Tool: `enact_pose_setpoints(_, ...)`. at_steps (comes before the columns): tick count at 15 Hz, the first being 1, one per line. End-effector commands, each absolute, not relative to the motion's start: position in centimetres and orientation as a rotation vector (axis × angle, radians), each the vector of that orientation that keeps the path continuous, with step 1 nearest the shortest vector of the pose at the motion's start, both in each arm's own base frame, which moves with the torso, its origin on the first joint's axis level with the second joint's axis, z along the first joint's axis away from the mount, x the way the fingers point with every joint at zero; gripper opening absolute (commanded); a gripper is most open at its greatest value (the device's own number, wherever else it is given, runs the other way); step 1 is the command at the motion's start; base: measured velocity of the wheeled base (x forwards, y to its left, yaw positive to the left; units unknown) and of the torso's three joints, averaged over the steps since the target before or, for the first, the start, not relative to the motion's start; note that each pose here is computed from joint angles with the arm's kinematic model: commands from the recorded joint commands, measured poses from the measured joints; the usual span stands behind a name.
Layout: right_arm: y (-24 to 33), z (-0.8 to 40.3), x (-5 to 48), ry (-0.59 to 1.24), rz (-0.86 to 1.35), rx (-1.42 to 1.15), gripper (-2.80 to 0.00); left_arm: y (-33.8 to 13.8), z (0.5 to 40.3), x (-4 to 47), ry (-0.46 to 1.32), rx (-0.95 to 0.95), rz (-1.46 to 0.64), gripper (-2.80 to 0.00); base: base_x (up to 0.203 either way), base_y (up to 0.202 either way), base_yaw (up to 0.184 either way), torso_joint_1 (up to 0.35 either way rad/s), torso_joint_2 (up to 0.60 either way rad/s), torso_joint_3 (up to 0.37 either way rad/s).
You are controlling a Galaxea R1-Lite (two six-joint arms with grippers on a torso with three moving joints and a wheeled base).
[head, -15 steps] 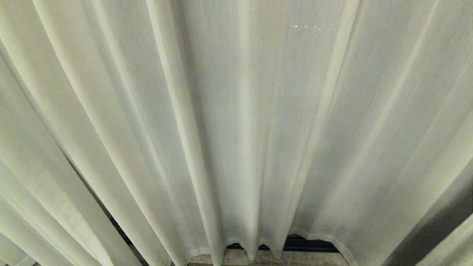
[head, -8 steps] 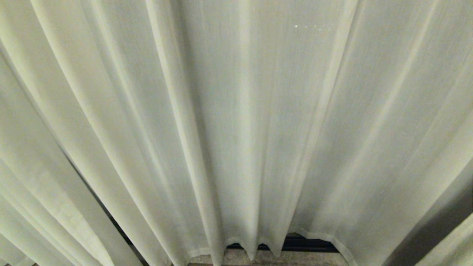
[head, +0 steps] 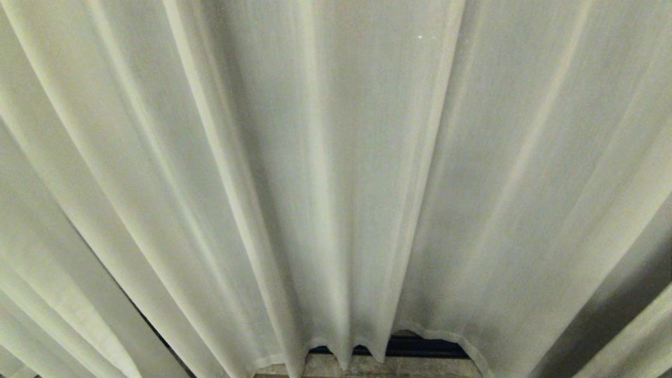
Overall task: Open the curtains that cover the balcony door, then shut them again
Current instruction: Close the outer curtains on both sides
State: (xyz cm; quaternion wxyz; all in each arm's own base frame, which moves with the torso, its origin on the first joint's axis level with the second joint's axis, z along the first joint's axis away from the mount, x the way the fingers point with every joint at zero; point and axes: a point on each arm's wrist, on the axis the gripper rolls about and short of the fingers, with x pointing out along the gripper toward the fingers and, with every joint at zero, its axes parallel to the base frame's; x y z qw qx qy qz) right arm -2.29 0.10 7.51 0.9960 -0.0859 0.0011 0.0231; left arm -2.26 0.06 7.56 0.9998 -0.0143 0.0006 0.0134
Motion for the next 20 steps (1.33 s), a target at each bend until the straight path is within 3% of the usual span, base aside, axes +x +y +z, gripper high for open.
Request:
enact_pose_setpoints(1, 0.1, 7.52, -2.28, 0.004, 0.047, -0.173, -2.8, 0.06, 7.56, -2.28, -0.002, -0.031, 0.028, -2.8, 0.0, -0.184, -0.001, -0.002, 0.0, 0.002)
enact_pose_setpoints(11, 0.1, 7.52, -2.28, 0.004, 0.047, -0.173, -2.8, 0.06, 7.56, -2.28, -0.002, -0.029, 0.028, -2.8, 0.0, -0.182, -0.001, 0.001, 0.0, 0.002)
enact_pose_setpoints(20, 0.1, 7.53, -2.28, 0.002, 0.046, -0.176, -2.8, 0.07, 7.56, -2.28, -0.002, -0.031, 0.029, -2.8, 0.0, -0.007, 0.0, 0.0, 0.0, 0.0)
